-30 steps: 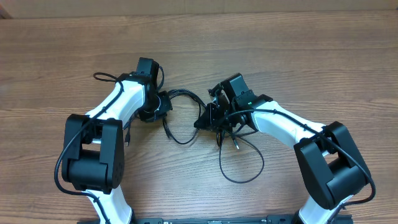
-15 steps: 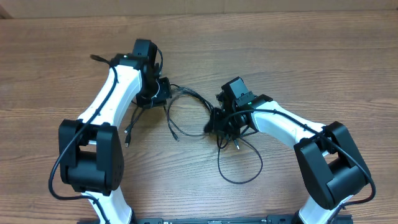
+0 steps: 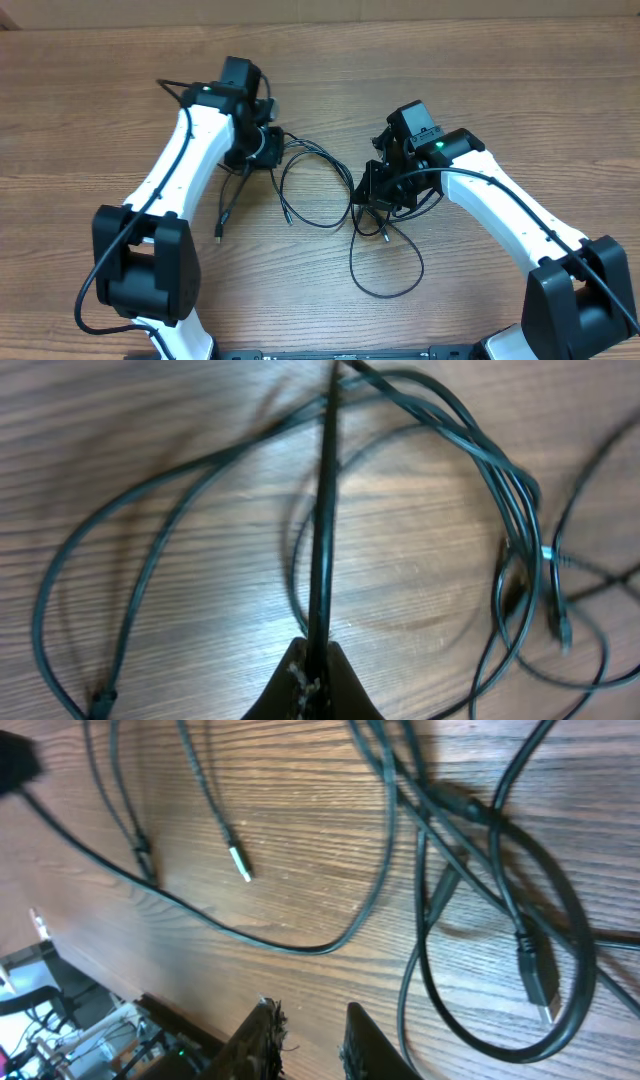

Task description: Untangle cables

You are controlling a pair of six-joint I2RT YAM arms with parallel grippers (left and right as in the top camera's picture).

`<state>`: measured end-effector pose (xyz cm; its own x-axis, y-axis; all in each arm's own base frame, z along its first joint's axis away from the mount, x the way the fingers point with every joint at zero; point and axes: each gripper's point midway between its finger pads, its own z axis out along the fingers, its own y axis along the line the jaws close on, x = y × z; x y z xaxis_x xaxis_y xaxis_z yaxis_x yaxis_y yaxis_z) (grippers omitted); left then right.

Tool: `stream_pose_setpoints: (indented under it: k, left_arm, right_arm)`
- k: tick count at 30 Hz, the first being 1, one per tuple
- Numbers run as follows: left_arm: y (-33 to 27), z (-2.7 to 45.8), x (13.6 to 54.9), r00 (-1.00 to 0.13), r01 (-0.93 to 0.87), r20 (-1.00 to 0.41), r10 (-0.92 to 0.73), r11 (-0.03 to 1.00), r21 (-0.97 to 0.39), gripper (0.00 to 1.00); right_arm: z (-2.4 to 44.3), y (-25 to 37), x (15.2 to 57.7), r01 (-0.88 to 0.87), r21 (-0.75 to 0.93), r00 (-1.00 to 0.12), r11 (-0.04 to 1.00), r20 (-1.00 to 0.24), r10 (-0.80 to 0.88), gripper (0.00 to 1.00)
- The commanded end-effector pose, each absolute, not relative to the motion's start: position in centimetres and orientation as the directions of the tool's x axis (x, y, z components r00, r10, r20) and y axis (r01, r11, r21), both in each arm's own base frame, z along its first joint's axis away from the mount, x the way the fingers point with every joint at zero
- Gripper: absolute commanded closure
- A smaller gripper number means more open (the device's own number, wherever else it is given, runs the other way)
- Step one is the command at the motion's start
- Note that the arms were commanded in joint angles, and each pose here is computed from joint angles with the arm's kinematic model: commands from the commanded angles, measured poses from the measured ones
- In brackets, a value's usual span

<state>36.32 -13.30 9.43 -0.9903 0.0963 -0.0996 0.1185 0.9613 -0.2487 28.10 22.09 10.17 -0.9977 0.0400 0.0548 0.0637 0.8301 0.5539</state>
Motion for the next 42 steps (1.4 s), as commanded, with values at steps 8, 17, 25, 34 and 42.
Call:
stream_pose_setpoints:
  k: [8, 17, 25, 34, 42]
  left_arm:
    - [-18.7, 11.2, 33.1, -0.931, 0.364, -0.125, 0.344, 0.899, -0.243, 0.96]
    - [-19.5, 12.3, 32.1, -0.939, 0.34, -0.095, 0.33, 0.853, -0.396, 0.96]
    - [-21.2, 13.6, 31.4, -0.943, 0.319, -0.094, 0.321, 0.78, -0.538, 0.96]
    - [-20.8, 13.9, 30.9, -0.956, 0.263, -0.047, 0.29, 0.774, -0.576, 0.96]
    - [-21.2, 15.9, 30.7, -0.97, 0.182, -0.016, 0.244, 0.676, -0.714, 0.96]
  right_arm:
    - [11.0, 23.6, 30.2, 0.324, 0.592, -0.944, 0.738, 0.153, 0.291, 0.53]
    - [8.1, 24.6, 31.4, 0.458, 0.564, -0.888, 0.687, 0.258, 0.381, 0.34]
    - [7.2, 28.6, 33.1, 0.352, 0.648, -0.931, 0.675, 0.167, 0.325, 0.39]
    - [5.8, 28.5, 33.9, 0.415, 0.578, -0.891, 0.703, 0.1, 0.444, 0.41]
    - [5.9, 28.8, 34.7, 0.388, 0.612, -0.893, 0.689, 0.065, 0.445, 0.4]
